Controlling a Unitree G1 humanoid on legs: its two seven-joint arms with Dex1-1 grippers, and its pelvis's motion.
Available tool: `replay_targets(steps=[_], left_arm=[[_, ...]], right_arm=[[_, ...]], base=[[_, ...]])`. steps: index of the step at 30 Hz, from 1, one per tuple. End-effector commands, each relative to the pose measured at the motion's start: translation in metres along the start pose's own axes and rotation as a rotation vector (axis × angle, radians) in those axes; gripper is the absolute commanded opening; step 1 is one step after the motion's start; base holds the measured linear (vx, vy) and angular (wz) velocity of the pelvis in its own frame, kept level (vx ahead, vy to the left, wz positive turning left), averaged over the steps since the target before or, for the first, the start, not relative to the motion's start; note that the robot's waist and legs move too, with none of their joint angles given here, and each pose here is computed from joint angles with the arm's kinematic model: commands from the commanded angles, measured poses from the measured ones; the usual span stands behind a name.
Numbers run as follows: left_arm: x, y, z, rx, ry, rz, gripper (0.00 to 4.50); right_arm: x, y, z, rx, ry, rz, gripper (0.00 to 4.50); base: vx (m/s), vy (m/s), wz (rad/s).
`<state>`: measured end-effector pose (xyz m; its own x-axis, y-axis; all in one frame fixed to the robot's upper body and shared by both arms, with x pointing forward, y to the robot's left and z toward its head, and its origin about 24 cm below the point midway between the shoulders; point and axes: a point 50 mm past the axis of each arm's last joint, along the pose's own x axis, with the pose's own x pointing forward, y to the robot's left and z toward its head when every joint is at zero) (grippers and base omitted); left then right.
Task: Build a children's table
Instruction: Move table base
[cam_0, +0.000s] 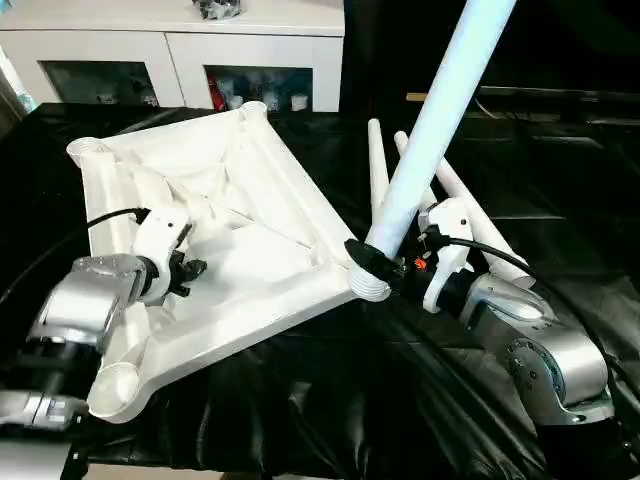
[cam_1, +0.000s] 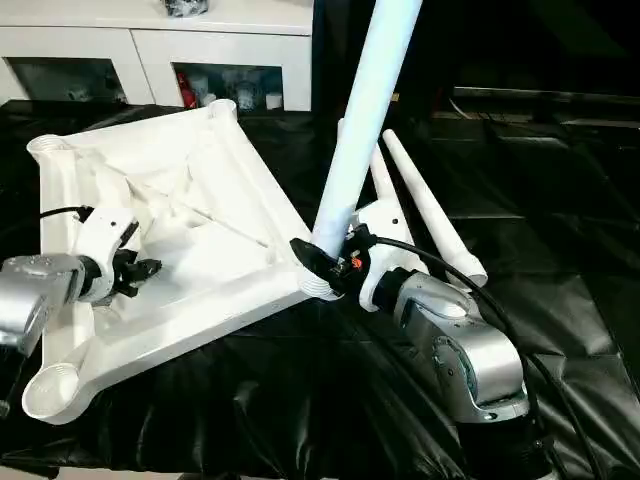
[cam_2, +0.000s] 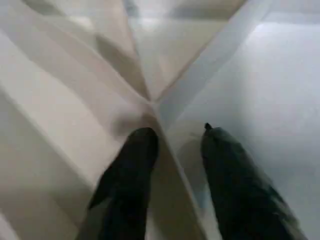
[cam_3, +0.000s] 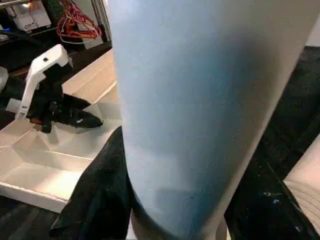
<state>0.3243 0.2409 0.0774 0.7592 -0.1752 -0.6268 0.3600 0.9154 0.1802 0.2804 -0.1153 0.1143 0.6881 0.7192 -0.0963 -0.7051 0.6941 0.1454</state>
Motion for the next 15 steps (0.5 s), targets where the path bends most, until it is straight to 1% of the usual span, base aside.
replay_targets(steps=[1, 3, 5, 6, 7, 8, 10, 12, 15], left_arm=[[-0.001, -0.004, 0.004, 0.014, -0.018, 0.004, 1.42], [-0.002, -0.008, 0.003, 0.010, -0.024, 0.008, 1.14], [-0.003, -0.009, 0.002, 0.012, -0.027, 0.011, 1.05], [-0.003, -0.009, 0.002, 0.010, -0.032, 0.016, 0.93], [-0.003, -0.010, 0.002, 0.013, -0.033, 0.016, 0.93], [-0.003, -0.010, 0.002, 0.013, -0.034, 0.016, 0.67], [-0.003, -0.012, 0.002, 0.012, -0.046, 0.023, 0.62], [-0.004, -0.013, 0.001, 0.015, -0.050, 0.026, 0.39], [-0.005, -0.014, 0.000, 0.030, -0.063, 0.049, 0.29]], right_arm=[[0.000, 0.000, 0.003, -0.013, -0.016, -0.001, 1.91], [0.000, 0.000, 0.002, -0.011, -0.018, -0.004, 1.91], [0.001, 0.000, 0.002, -0.010, -0.019, -0.005, 1.91], [0.001, 0.000, 0.002, -0.010, -0.020, -0.006, 1.91], [0.001, 0.000, 0.002, -0.009, -0.020, -0.006, 1.91], [0.001, 0.000, 0.002, -0.009, -0.020, -0.006, 1.91], [0.002, 0.000, 0.002, -0.007, -0.023, -0.006, 1.91], [0.002, 0.001, 0.002, -0.006, -0.024, -0.007, 1.91], [0.003, 0.001, 0.001, -0.003, -0.028, -0.008, 1.91]], base=[[0.000, 0.000, 0.00], [0.000, 0.000, 0.00], [0.000, 0.000, 0.00], [0.000, 0.000, 0.00], [0.000, 0.000, 0.00], [0.000, 0.000, 0.00], [0.000, 0.000, 0.00], [0.000, 0.000, 0.00], [0.000, 0.000, 0.00]])
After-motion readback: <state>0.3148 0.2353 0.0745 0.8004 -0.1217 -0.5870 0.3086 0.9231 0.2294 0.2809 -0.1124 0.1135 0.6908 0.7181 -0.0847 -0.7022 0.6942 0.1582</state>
